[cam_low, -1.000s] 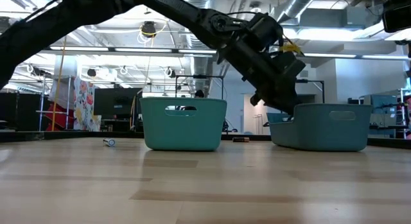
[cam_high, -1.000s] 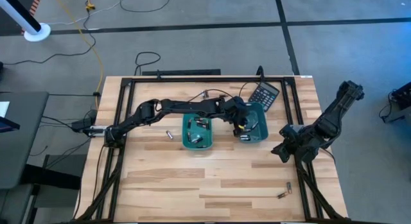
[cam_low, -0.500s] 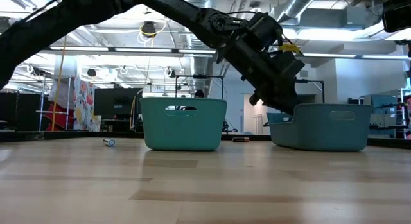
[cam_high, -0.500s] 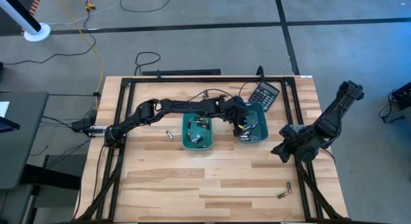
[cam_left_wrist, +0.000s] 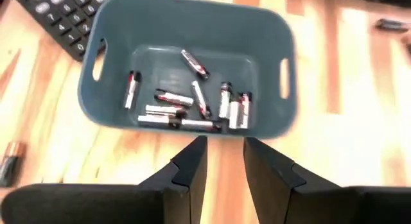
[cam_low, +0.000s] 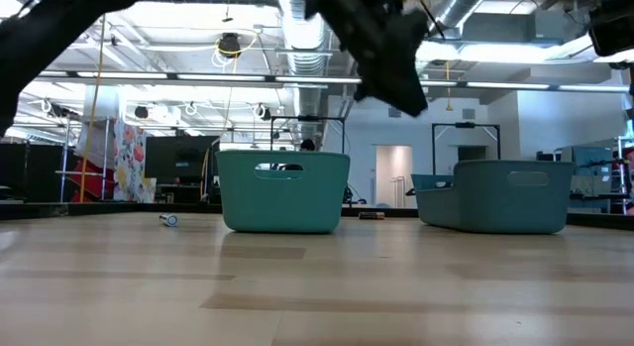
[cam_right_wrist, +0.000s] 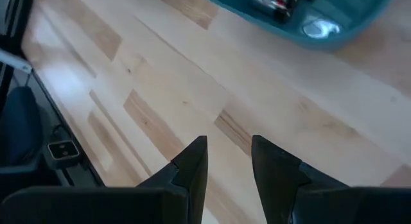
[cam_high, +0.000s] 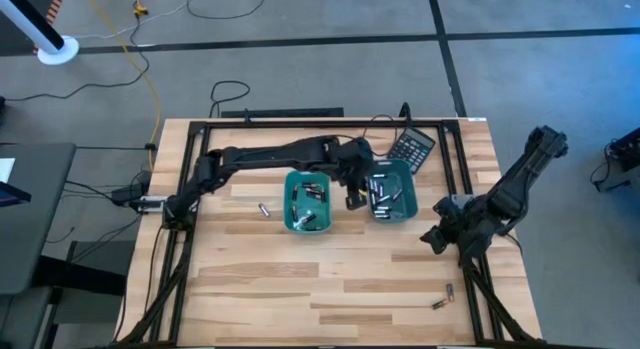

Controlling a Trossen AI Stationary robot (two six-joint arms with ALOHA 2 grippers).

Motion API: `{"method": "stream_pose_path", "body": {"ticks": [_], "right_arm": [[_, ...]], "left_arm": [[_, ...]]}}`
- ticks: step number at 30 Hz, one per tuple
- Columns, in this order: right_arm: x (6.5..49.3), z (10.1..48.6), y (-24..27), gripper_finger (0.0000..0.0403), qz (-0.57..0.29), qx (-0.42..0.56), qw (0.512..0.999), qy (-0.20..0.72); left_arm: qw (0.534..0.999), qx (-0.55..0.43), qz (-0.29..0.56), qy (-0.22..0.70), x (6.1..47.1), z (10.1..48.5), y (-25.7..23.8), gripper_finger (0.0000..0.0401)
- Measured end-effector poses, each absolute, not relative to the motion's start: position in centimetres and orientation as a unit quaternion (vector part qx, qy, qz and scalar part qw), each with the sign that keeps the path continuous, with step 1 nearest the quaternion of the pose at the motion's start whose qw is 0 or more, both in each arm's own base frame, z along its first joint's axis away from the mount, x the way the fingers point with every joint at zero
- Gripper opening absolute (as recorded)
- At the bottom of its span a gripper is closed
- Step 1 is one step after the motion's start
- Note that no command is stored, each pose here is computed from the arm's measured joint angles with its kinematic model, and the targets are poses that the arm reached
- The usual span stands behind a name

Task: Sort batteries
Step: Put the black battery into the green bin

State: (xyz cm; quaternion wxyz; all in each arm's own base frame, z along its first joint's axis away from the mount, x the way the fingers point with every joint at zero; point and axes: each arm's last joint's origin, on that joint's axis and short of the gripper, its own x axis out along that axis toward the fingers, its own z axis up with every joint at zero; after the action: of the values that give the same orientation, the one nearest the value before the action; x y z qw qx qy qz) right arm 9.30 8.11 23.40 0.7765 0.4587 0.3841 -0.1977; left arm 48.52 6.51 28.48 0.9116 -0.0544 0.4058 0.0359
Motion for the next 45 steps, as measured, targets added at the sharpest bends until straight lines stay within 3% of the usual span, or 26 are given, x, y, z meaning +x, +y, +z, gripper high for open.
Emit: {"method": "stream_pose_path", "body": {"ticks": [9,17,26,33,40,45], "right_arm": [[10.6,24.2,9.9,0.0134,-0.224,0.485,0.735,0.418],[13.5,25.9,12.7,0.0119,-0.247,0.5,0.696,0.451],[16.0,22.7,16.3,0.0118,-0.264,0.497,0.598,0.571],[18.8,20.7,18.4,0.0127,-0.218,0.53,0.578,0.581],[20.9,17.4,19.1,0.0157,-0.214,0.529,0.464,0.677],[22.4,15.0,19.1,0.0161,-0.208,0.519,0.417,0.716]], "left_arm": [[0.896,-0.016,0.066,0.439,44.7,31.2,3.9,0.0098],[0.893,-0.047,0.079,0.44,39.8,29.1,3.4,0.0098],[0.895,-0.094,0.084,0.428,31.1,26.8,1.2,0.0098],[0.903,-0.134,0.076,0.4,24.7,25.9,-1.2,0.0098],[0.91,-0.164,0.08,0.373,21.1,24.6,-2.9,0.0098],[0.907,-0.175,0.075,0.377,20.0,23.8,-4.3,0.0098]]}}
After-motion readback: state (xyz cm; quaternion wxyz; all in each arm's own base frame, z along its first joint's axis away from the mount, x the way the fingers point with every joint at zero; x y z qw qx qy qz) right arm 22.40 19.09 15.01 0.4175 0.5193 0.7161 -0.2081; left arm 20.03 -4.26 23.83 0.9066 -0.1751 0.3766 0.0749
